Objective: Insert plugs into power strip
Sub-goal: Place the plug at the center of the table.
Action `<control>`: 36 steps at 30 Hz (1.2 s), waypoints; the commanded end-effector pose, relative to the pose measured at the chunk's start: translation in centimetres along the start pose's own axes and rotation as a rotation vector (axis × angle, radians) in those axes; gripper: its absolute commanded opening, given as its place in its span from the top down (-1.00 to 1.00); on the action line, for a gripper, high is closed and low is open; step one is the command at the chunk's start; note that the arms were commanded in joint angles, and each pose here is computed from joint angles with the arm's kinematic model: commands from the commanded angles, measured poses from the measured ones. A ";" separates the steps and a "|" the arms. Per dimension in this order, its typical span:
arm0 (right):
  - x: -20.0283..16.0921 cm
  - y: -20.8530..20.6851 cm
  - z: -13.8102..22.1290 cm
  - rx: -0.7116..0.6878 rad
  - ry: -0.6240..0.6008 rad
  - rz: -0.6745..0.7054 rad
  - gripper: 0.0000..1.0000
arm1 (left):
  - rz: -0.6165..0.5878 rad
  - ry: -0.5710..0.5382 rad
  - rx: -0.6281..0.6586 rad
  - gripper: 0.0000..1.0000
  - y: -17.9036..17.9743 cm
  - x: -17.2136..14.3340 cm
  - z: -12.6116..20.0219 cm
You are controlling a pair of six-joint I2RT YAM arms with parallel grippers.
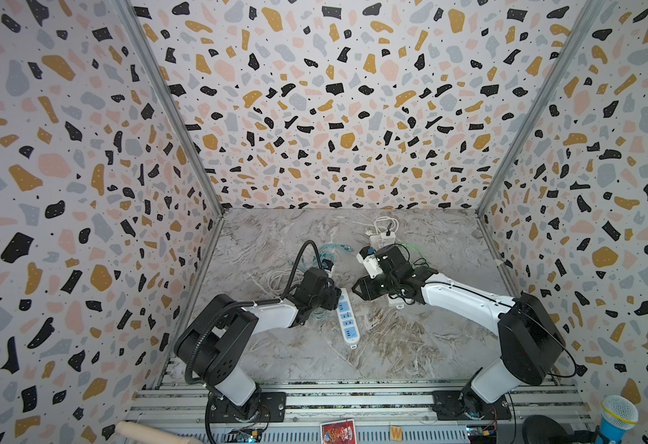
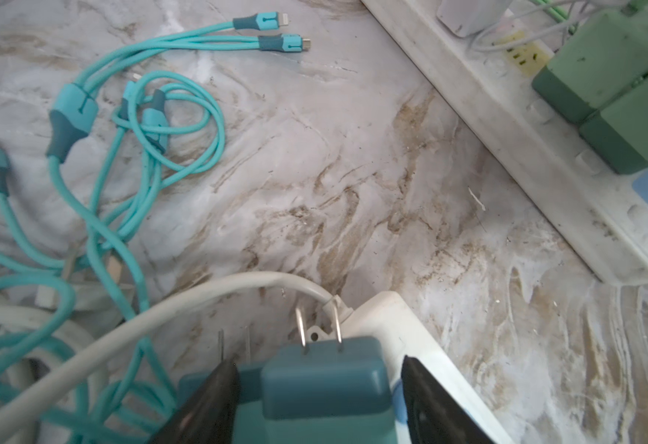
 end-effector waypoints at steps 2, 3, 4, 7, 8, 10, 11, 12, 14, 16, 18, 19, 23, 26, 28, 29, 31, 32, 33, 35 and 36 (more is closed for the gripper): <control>1.3 0.1 0.4 0.000 -0.028 0.009 -0.01 | -0.005 0.017 0.076 -0.60 0.7 -0.2 0.2; 1.3 0.1 0.4 0.001 -0.027 0.011 -0.01 | -0.004 0.007 0.078 -0.65 0.7 0.1 0.5; 1.3 0.1 0.4 0.000 -0.028 0.011 -0.01 | -0.001 -0.005 0.079 -0.66 0.6 0.3 0.8; 1.2 -0.1 0.5 -0.001 -0.030 0.007 -0.01 | 0.006 -0.056 0.116 -0.70 0.7 1.0 2.0; 1.2 -0.1 0.4 0.002 -0.029 0.007 -0.01 | 0.008 -0.068 0.135 -0.70 0.8 1.2 2.4; 1.1 -0.2 0.4 0.003 -0.032 0.005 -0.01 | 0.007 -0.070 0.168 -0.65 1.1 1.4 2.6; 1.1 -0.3 0.4 0.004 -0.032 0.004 -0.01 | 0.009 -0.068 0.175 -0.63 1.3 1.4 2.6; 1.1 -0.3 0.4 0.004 -0.033 0.004 -0.01 | 0.015 -0.064 0.182 -0.62 1.5 1.4 2.6; 1.0 -0.4 0.4 0.004 -0.032 0.004 -0.01 | 0.026 -0.051 0.176 -0.56 1.8 1.5 2.5; 0.9 -0.5 0.4 0.004 -0.031 0.004 -0.01 | 0.037 -0.049 0.168 -0.52 1.9 1.7 2.6; 0.9 -0.6 0.4 0.001 -0.032 0.002 -0.01 | 0.045 -0.057 0.150 -0.46 1.7 2.1 2.9; 1.0 -0.6 0.4 0.003 -0.034 0.004 -0.01 | 0.046 -0.062 0.139 -0.46 1.6 2.2 3.1; 1.0 -0.7 0.3 0.009 -0.034 0.004 -0.01 | 0.051 -0.086 0.124 -0.44 1.4 2.6 4.0; 1.0 -0.7 0.2 0.016 -0.033 0.007 -0.01 | 0.065 -0.123 0.116 -0.44 1.4 2.7 4.9; 1.0 -0.7 0.2 0.016 -0.036 0.010 -0.01 | 0.065 -0.121 0.111 -0.44 1.4 2.7 5.1; 1.0 -0.7 0.2 0.018 -0.035 0.010 -0.01 | 0.063 -0.115 0.111 -0.44 1.4 2.7 5.2; 1.0 -0.7 0.2 0.019 -0.036 0.010 -0.01 | 0.064 -0.104 0.105 -0.43 1.4 2.6 5.0; 1.0 -0.7 0.2 0.021 -0.036 0.011 -0.01 | 0.064 -0.099 0.099 -0.41 1.3 2.5 4.9; 0.9 -0.7 0.2 0.021 -0.037 0.011 -0.01 | 0.065 -0.092 0.099 -0.36 1.4 2.4 4.7; 0.9 -0.8 0.3 0.019 -0.039 0.009 -0.01 | 0.065 -0.067 0.092 -0.23 1.4 2.0 4.4; 0.7 -0.8 0.3 0.017 -0.038 0.009 -0.01 | 0.066 -0.049 0.087 -0.13 1.4 1.8 4.2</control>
Point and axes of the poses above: each gripper's point midway between its finger pads, its own z axis back along the fingers, its own y axis along the line the jaws close on, x = y × z, the point moved 10 cm from there along z, back along the fingers, and after that the axes turned 13 degrees about z, right-handed, at the moved point
